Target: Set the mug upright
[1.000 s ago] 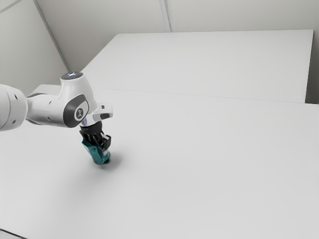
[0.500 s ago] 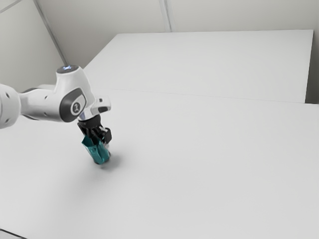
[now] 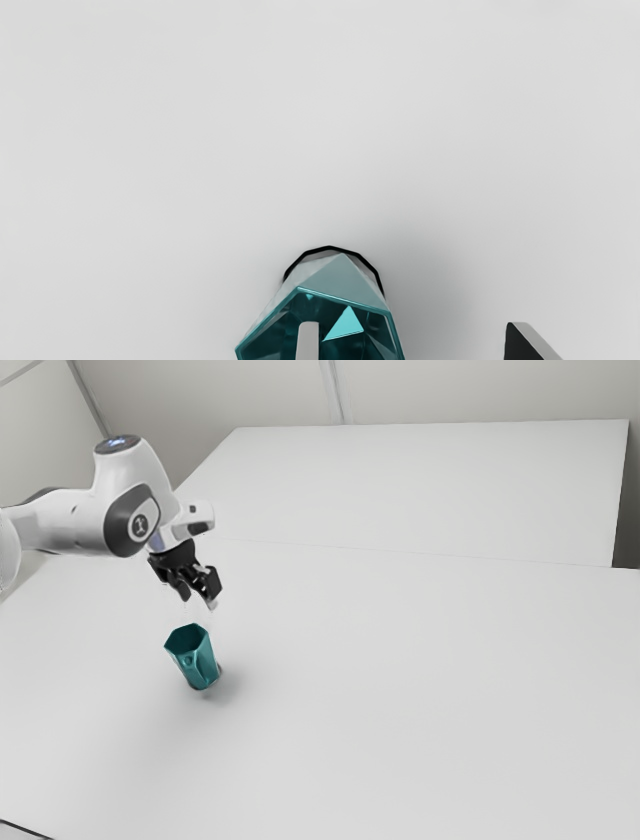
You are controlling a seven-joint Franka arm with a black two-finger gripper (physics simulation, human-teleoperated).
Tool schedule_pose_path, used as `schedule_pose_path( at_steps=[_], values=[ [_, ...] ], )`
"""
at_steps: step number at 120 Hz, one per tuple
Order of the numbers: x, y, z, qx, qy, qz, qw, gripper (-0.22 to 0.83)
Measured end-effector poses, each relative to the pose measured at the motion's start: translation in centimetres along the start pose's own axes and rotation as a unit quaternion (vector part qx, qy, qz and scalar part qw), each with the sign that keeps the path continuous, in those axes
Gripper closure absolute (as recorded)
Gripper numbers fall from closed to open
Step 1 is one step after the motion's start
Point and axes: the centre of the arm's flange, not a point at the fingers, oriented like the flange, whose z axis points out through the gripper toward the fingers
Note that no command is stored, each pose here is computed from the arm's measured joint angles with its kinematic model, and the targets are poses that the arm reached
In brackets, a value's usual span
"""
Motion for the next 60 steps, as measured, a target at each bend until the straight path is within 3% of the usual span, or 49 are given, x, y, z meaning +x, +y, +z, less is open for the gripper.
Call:
schedule_pose_path(
  at_steps=[31,46,60],
  values=[
    [7.6,1.6,-6.6,-0.010,0.009,0.000,1.000,0.07],
    [9.5,1.9,-7.6,-0.023,-0.004,-0.007,1.000,0.04],
    [9.8,1.7,-8.8,-0.037,-0.017,-0.012,0.999,0.02]
  ],
)
